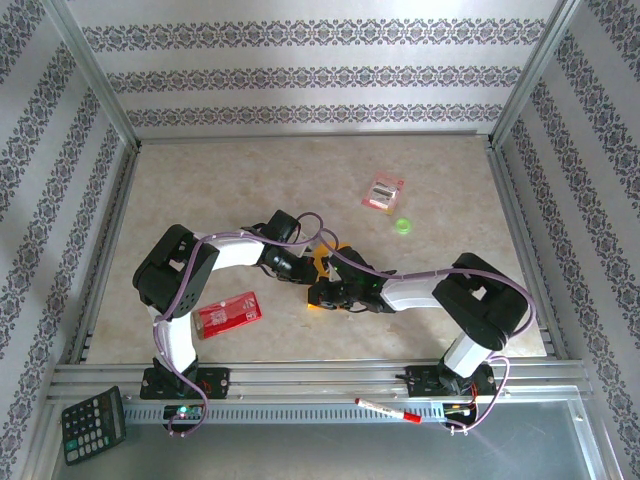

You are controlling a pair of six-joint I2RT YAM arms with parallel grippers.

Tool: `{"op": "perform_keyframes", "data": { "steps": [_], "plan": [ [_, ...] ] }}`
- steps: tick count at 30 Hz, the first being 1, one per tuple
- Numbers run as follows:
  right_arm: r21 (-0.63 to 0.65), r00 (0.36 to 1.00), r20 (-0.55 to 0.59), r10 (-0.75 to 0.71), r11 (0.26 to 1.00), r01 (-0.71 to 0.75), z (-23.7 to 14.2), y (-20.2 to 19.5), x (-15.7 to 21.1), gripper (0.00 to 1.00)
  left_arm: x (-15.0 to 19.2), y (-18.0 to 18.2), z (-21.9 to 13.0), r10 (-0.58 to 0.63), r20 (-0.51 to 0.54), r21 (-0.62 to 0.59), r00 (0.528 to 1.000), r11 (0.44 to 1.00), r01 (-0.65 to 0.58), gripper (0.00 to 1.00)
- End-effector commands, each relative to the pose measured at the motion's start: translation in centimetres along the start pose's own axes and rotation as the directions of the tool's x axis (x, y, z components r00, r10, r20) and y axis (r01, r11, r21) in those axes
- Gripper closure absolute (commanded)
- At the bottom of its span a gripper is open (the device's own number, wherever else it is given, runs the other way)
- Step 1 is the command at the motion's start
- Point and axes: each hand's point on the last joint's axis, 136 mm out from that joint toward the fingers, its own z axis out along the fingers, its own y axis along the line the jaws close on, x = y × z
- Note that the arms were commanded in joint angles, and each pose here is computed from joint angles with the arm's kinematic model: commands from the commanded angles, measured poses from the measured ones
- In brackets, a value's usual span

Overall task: Fold a paper plane with a square sheet of paper (pick it up from the middle)
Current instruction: Fold the triangle a second time at the center of the table.

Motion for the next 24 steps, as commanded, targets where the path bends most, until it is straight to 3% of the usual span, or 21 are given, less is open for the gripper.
{"op": "perform_keyframes", "data": {
  "steps": [1, 24],
  "plan": [
    [-0.013, 0.999, 0.03, -0.024, 1.0, 0.024, 0.4, 0.9, -0.8, 0.98, 3.0, 3.0, 0.4, -0.061, -0.08, -0.121, 0.995, 0.991, 0.051, 1.0],
    [0.052, 1.0, -0.012, 0.02, 0.998, -0.02, 1.0, -2.8, 1.4, 0.98, 2.7, 3.1, 0.4, -0.062, -0.074, -0.127, 0.995, 0.99, 0.052, 1.0]
  ]
}}
